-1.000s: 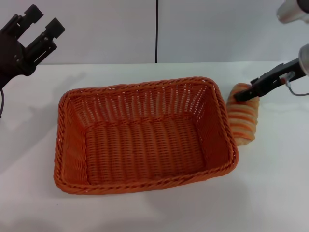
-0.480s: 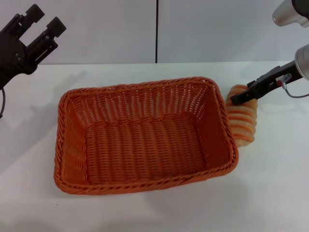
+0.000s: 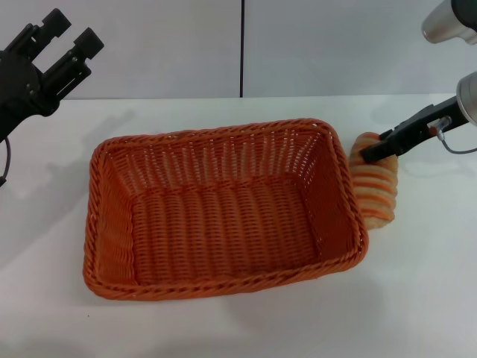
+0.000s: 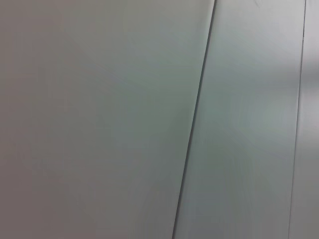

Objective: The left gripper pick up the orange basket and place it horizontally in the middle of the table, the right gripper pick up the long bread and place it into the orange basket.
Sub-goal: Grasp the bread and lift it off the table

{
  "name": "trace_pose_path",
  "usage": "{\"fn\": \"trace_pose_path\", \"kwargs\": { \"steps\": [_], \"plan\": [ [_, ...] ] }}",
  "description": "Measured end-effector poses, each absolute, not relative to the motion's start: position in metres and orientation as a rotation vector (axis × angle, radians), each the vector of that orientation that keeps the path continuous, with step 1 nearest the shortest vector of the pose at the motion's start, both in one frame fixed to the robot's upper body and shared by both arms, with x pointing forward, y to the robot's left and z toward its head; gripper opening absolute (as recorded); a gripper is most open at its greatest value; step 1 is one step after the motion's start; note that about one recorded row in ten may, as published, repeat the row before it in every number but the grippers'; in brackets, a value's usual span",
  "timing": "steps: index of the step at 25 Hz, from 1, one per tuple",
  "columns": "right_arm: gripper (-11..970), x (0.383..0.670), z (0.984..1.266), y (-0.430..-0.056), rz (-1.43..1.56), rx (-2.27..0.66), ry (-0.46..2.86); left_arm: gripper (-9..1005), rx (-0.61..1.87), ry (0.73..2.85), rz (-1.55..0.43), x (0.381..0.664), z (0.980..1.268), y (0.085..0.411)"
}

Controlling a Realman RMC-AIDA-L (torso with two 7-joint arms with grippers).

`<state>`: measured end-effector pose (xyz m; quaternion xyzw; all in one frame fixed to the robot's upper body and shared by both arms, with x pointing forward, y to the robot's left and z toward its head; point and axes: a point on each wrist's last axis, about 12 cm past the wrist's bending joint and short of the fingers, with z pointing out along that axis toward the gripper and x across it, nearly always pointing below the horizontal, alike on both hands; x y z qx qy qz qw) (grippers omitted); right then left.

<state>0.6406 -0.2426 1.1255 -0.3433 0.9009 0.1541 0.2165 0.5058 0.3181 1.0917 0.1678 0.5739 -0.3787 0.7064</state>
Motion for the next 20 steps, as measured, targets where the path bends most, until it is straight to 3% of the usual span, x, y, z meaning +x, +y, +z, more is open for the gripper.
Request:
{"fn": "trace_pose_path", "kwargs": {
  "steps": [20],
  "plan": [
    [414,0.6357,1.1214,-0.2449,0.438,-0.967,2.511,739,0.367,1.277,-0.85,0.5024,1.0898,0.3187]
  ]
}}
